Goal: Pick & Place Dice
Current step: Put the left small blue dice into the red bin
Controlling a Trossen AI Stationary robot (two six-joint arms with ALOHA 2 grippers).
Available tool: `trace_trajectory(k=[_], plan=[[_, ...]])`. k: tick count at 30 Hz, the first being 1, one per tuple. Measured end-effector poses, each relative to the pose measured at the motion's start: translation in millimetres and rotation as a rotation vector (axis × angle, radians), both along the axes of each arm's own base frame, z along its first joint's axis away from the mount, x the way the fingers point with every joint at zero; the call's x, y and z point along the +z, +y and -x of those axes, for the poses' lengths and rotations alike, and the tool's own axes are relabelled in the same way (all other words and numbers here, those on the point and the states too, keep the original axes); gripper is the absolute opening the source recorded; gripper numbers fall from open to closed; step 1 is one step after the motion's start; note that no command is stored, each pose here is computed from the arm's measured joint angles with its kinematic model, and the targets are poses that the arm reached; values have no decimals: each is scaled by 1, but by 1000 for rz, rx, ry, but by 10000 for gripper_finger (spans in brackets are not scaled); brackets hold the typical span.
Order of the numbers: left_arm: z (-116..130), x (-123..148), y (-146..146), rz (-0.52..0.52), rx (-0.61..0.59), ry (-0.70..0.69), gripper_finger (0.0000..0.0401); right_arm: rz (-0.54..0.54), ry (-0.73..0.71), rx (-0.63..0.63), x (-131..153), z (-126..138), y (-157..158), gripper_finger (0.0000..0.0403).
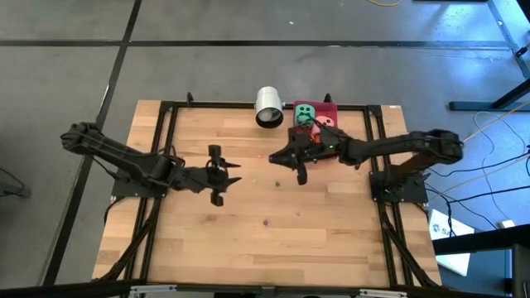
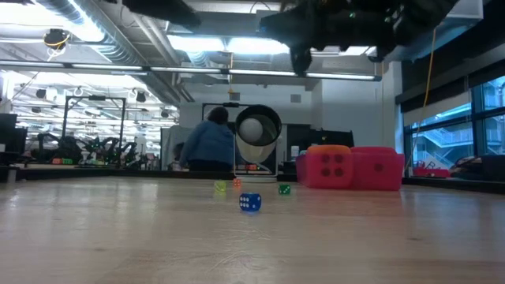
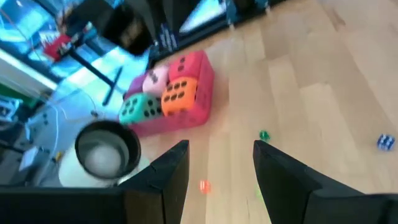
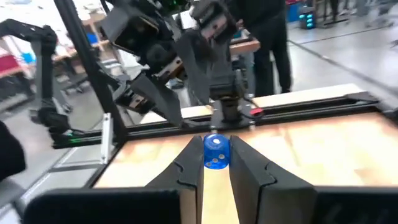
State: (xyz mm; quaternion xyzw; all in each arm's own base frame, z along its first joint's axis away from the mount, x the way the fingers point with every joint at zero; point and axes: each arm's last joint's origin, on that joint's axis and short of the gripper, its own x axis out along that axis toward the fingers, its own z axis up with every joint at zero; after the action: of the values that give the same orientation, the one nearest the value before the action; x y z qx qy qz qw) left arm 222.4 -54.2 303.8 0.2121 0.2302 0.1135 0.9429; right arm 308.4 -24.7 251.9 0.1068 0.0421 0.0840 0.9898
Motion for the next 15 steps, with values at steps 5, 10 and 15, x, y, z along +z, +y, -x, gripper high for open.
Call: trace_trajectory(k=[5, 10, 15], plan=[[6, -11, 8, 46, -12, 28, 171, 77, 49, -94, 18, 22, 0, 51], [21, -21, 18, 126, -6, 4, 171, 165, 127, -225, 32, 47, 5, 51], [43, -33, 26, 175, 16, -64, 171, 206, 168, -270, 41, 66, 14, 51]])
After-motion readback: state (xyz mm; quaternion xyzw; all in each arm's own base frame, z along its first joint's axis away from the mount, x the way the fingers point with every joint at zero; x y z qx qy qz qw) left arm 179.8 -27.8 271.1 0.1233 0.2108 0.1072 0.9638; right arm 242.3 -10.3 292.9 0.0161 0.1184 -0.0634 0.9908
